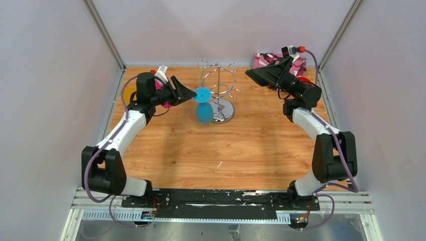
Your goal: Take the wine glass off the wine glass rack
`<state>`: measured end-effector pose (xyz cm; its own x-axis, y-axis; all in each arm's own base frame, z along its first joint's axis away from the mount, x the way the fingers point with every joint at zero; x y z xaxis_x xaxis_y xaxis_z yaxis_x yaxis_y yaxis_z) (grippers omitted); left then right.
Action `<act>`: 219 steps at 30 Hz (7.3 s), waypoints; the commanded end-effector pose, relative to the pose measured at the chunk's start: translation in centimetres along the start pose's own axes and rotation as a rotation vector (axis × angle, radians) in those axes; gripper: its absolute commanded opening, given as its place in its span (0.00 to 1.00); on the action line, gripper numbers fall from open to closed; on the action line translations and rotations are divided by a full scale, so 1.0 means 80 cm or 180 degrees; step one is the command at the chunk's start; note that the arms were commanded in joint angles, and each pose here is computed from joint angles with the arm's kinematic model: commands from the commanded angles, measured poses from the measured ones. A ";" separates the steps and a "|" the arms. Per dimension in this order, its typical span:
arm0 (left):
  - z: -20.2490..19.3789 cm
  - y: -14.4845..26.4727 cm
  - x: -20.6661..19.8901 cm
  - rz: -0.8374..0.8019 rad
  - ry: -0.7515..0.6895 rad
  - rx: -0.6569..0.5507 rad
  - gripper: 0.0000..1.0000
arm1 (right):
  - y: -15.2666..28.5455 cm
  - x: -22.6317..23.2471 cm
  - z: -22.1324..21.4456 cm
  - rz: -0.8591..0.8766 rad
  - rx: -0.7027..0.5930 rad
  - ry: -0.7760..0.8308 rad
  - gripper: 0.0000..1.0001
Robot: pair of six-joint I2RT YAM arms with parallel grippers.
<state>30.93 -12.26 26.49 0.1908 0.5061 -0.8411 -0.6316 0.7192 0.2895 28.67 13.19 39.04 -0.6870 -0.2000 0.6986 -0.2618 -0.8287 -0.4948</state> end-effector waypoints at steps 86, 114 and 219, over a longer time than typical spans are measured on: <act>-0.001 0.022 -0.041 -0.0495 0.0220 0.0007 0.00 | 0.007 -0.011 0.001 0.0015 -0.0003 -0.0027 0.78; -0.016 0.180 -0.122 0.0576 -0.0793 -0.0822 0.00 | 0.008 -0.019 0.003 -0.0016 -0.0018 -0.0068 0.78; 0.025 0.089 -0.316 -0.4195 -0.2739 0.0091 0.00 | -0.072 0.059 0.077 0.0696 0.0778 0.1289 0.80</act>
<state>23.69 -19.14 50.72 0.9314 -0.3571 -0.0700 0.2990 0.8608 -0.4119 32.19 12.65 47.97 -0.8987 -0.1671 0.4056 -0.0391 -0.8905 -0.4533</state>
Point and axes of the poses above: each gripper's point midway between its finger pads, its own y axis back along the fingers, its own x axis along the line the jaws close on, z = x × y, the point moved 9 cm from there along y, back along the fingers, and after that the axes turned 3 degrees about y, right-handed, at the moved point
